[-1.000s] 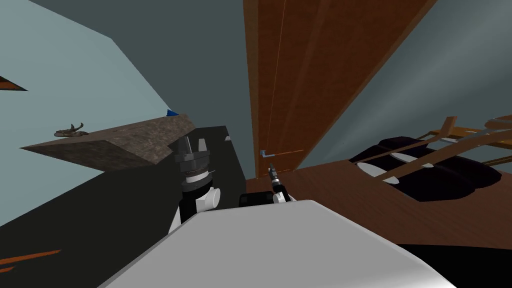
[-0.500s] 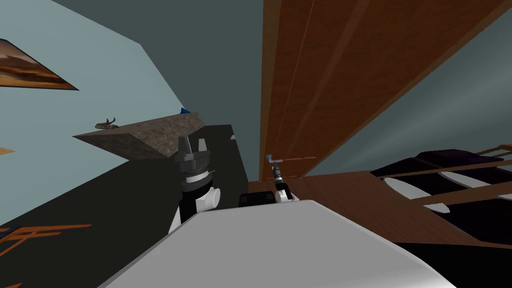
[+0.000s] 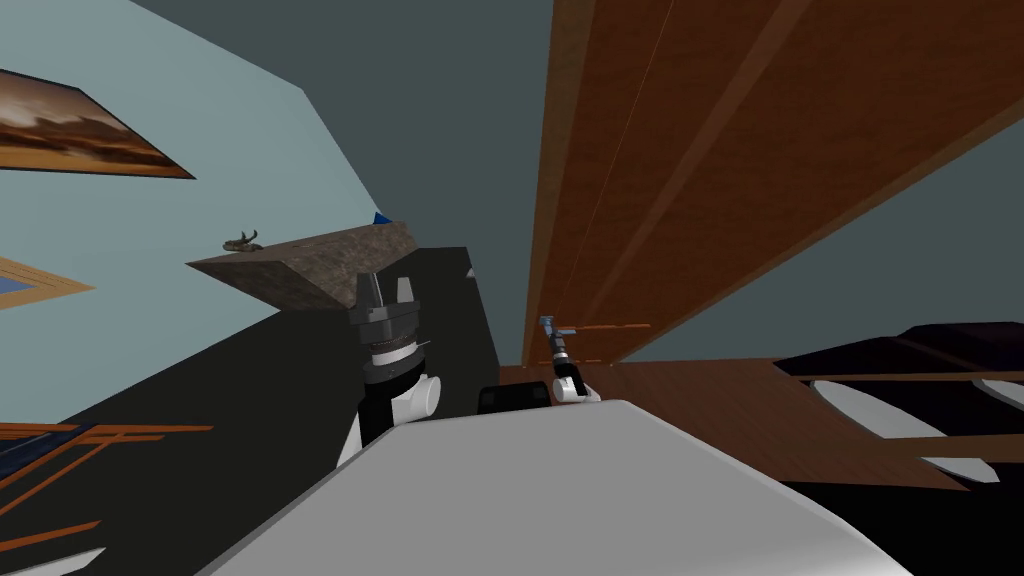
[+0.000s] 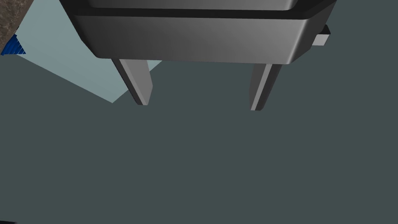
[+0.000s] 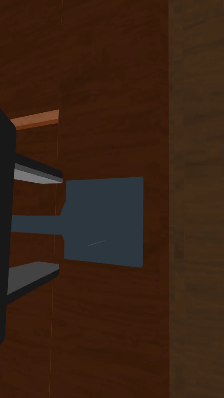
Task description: Push the door open
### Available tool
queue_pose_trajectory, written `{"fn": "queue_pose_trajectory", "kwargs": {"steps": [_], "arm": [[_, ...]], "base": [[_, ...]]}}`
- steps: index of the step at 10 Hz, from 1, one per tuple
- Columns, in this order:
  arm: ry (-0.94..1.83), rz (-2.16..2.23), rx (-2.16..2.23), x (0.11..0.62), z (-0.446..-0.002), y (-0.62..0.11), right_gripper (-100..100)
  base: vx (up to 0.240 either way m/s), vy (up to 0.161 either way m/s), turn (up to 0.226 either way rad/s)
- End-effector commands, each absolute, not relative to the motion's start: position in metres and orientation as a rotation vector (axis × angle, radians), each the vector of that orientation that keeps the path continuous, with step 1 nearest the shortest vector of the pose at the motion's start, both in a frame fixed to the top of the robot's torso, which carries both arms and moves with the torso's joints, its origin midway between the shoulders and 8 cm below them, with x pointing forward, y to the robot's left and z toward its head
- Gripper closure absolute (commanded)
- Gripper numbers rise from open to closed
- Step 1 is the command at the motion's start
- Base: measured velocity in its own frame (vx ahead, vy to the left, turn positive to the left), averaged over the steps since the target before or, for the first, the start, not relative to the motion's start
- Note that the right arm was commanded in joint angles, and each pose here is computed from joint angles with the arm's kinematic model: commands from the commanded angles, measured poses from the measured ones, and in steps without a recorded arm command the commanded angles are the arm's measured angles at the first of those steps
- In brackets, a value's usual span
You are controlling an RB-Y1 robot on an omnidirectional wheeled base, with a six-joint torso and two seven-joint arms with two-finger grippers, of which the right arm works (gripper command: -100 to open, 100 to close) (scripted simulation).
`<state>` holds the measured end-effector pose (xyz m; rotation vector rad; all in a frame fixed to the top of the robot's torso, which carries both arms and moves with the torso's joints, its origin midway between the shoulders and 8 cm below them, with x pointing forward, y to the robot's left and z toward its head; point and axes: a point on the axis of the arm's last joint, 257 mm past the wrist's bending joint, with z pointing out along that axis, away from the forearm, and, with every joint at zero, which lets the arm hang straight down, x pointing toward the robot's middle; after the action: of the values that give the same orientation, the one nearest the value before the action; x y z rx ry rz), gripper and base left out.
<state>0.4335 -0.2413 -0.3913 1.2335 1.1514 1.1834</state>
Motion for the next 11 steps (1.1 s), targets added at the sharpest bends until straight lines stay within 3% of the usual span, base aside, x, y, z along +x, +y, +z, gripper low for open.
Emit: {"fn": "queue_pose_trajectory", "kwargs": {"steps": [1,5,11], "arm": [[1.153,1.183,1.233,0.433,-0.392,-0.241,100],[1.153,1.183,1.233,0.433,-0.392,-0.241,100],[1.220,1.262,1.177,0.442,-0.389,-0.210,100]], "base": [[-0.025,0.002,-0.009],[-0.007,0.000,0.002],[-0.164,-0.092,0.024]]}}
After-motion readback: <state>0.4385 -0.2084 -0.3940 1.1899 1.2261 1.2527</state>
